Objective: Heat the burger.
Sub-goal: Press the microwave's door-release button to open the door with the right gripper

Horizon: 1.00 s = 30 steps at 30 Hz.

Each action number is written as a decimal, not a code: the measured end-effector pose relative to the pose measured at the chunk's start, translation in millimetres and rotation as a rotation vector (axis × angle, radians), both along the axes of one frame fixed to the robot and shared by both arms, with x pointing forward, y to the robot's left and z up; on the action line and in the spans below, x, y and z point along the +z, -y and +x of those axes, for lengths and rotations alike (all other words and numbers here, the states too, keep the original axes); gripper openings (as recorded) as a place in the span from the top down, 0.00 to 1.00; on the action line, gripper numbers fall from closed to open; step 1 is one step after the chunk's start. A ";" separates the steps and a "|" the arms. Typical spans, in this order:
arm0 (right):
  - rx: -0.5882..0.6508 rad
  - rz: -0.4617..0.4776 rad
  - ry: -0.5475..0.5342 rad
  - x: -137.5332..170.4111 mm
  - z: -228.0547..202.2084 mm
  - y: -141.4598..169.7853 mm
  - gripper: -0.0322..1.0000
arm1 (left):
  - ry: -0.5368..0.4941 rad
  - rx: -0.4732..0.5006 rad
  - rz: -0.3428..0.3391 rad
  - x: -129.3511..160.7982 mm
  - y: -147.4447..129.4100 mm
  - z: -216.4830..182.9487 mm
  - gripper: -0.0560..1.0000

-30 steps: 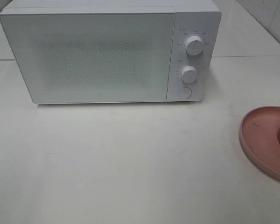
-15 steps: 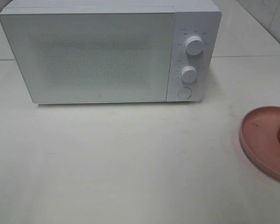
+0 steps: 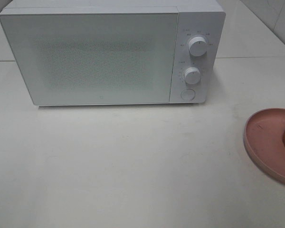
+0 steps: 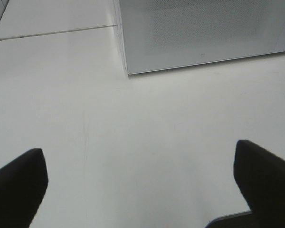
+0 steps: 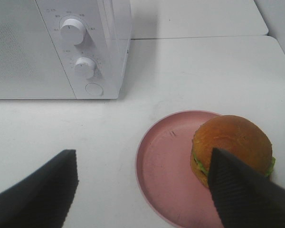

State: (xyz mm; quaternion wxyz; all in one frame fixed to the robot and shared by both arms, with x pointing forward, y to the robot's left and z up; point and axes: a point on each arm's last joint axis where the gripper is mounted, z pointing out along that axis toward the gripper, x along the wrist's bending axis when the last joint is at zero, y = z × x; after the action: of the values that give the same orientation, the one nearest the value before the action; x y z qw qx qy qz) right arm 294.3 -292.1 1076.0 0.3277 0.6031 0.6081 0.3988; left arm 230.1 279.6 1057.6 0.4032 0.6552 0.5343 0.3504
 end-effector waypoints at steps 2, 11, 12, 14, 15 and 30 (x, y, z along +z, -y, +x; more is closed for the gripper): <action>0.000 0.000 0.001 0.3 1.8 -0.1 0.23 | 0.000 0.000 0.000 0.0 0.0 0.0 0.01; -0.006 0.003 0.017 2.7 26.8 -1.4 0.23 | 0.000 0.000 0.001 0.0 0.0 0.0 0.01; -0.006 0.003 0.017 2.7 26.8 -1.4 0.23 | 0.000 0.000 0.001 0.0 0.0 0.0 0.01; -0.007 0.003 0.021 2.9 32.1 -1.7 0.23 | 0.000 0.000 0.001 0.0 0.0 0.0 0.01; -0.008 0.003 0.022 2.7 38.3 -2.0 0.23 | 0.000 0.000 0.001 0.0 0.0 0.0 0.01; -0.018 0.004 0.030 -4.5 86.0 -4.4 0.23 | 0.000 0.000 0.001 0.0 0.0 0.0 0.01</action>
State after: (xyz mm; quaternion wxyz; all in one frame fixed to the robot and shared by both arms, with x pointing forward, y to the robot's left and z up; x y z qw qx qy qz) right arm 380.3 -287.6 1071.5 0.3392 0.6030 0.5969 0.4062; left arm 230.1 279.6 1057.6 0.4030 0.6554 0.5340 0.3506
